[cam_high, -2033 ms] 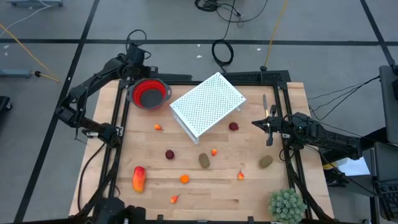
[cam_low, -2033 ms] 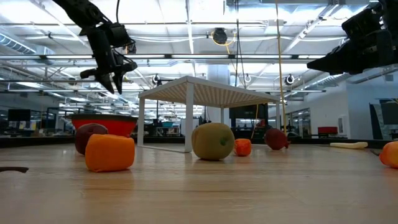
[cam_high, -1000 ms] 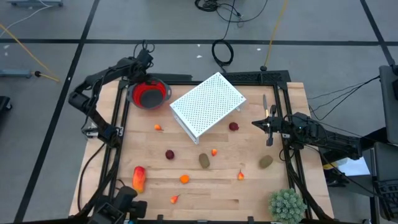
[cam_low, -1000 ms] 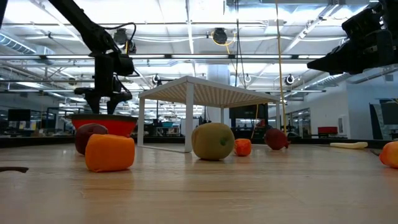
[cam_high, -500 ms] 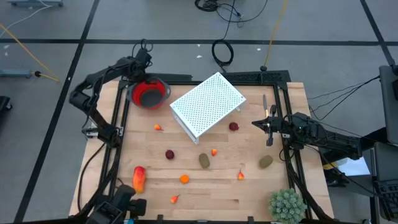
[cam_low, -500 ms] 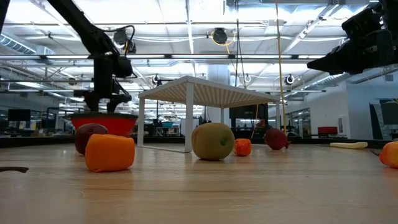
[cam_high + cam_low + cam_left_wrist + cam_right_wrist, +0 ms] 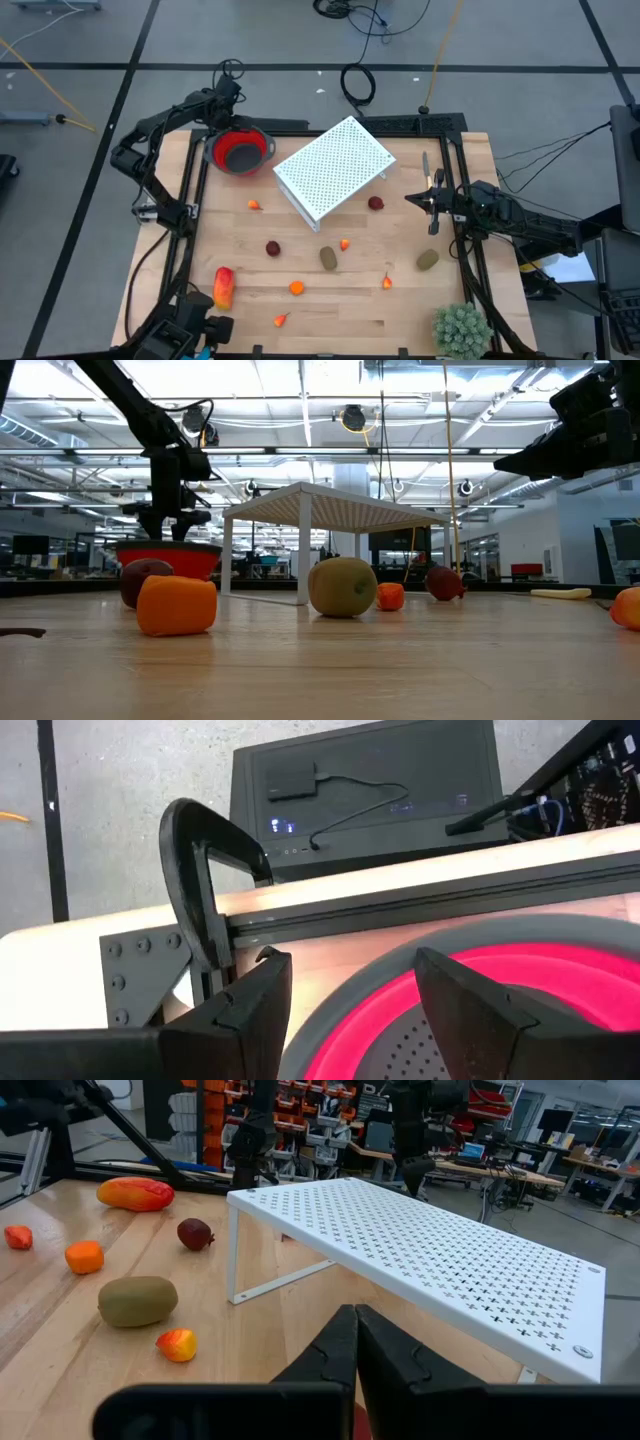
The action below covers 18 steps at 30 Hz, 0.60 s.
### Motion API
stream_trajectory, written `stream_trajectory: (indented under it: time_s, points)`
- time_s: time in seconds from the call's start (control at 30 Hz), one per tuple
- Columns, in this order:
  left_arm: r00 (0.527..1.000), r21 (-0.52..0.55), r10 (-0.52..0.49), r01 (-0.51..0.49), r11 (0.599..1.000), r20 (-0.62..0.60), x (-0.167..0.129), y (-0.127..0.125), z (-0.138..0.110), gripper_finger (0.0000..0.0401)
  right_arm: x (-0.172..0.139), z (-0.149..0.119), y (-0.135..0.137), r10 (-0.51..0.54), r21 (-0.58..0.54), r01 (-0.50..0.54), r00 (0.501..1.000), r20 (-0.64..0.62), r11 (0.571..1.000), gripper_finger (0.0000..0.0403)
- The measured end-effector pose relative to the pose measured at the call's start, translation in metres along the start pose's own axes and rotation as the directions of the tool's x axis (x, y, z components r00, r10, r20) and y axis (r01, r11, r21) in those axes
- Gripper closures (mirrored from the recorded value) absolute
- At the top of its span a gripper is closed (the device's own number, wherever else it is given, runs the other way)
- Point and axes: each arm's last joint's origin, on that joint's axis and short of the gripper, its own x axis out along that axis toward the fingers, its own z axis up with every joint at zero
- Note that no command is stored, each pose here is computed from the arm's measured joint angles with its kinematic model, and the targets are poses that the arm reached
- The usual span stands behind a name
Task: Pick & Place Fruit
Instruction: Put the red strainer bowl on the shelf
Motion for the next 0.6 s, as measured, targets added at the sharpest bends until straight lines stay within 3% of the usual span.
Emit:
stream_trajectory:
  time_s: [0.37, 0.6]
  points:
    - [0.996, 0.058, -0.021, 0.026, 0.998, -0.09, 0.0118, -0.0019, -0.0059, 0.0194, 0.0, -0.0001, 0.0, 0.0, 0.0, 0.0, 1.0, 0.0, 1.0, 0.0403]
    - [0.99, 0.063, -0.054, 0.063, 0.996, -0.131, 0.0113, -0.0015, -0.009, 0.0256, 0.0, 0.0, 0.0, 0.0, 0.0, 0.0, 1.0, 0.0, 1.0, 0.0403]
